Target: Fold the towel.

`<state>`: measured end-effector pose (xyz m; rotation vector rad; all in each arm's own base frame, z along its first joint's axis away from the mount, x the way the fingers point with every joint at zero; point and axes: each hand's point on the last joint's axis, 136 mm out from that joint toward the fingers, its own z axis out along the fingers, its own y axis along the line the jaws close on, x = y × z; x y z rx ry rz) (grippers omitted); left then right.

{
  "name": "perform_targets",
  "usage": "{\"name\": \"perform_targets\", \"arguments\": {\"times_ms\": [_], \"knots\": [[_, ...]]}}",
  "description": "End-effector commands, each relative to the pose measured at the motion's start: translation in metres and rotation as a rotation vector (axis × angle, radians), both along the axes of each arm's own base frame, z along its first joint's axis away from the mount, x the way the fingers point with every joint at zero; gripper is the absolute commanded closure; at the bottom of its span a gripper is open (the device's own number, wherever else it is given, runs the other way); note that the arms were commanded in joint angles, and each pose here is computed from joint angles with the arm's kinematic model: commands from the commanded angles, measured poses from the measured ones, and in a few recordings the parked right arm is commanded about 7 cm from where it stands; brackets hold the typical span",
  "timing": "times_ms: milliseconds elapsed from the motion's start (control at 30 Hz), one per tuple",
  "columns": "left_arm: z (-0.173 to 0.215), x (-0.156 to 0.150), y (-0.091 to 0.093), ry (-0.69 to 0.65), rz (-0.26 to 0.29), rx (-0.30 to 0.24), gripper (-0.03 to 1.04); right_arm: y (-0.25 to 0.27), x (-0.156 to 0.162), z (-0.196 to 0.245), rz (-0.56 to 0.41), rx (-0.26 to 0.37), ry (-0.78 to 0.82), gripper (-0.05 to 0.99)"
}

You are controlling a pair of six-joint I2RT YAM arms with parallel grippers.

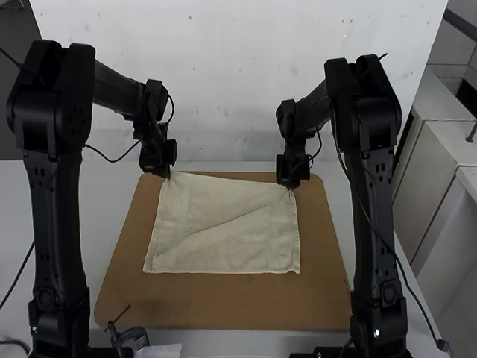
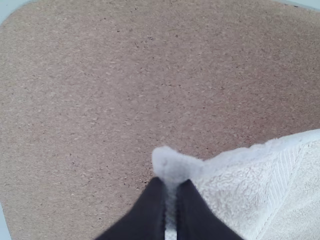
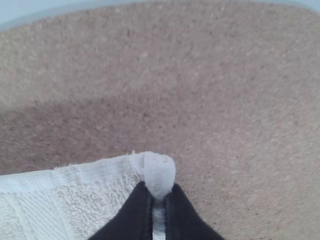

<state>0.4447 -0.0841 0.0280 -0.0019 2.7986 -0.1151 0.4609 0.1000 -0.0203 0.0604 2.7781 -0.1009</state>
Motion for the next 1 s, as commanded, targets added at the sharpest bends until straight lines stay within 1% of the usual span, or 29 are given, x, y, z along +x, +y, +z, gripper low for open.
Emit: {"name": "perform_targets", "arguments": {"times_ms": [0,100,200,333,467,600,733,833,967], "knots": [[0.026,0.008,0.012,-0.061,0.069,-0.005,0.99,-0.007,0.036,0.079,-0.034,0.016,-0.204,0.92],[0.029,0.005,0.016,-0.062,0.08,-0.005,0.99,-0.006,0.038,0.094,-0.034,0.027,-0.234,0.92],[0.031,0.001,0.016,-0.066,0.08,-0.002,0.99,-0.005,0.033,0.097,-0.029,0.028,-0.234,0.92],[0.028,-0.015,0.012,-0.044,0.059,0.004,0.99,-0.007,0.019,0.094,-0.025,0.028,-0.218,0.92],[0.024,-0.042,0.006,-0.02,0.031,0.007,0.99,-0.01,-0.003,0.085,-0.013,0.027,-0.195,0.92],[0.021,-0.07,-0.006,-0.004,-0.014,0.014,0.99,-0.009,-0.026,0.08,0.014,0.03,-0.184,0.92],[0.023,-0.096,-0.013,-0.003,-0.047,0.012,0.99,-0.012,-0.05,0.074,0.041,0.024,-0.161,0.92],[0.018,-0.114,-0.014,0.012,-0.061,0.016,0.99,-0.012,-0.07,0.068,0.06,0.02,-0.146,0.92],[0.016,-0.13,-0.006,0.017,-0.051,0.018,0.99,-0.011,-0.094,0.067,0.099,0.015,-0.144,0.92]]}}
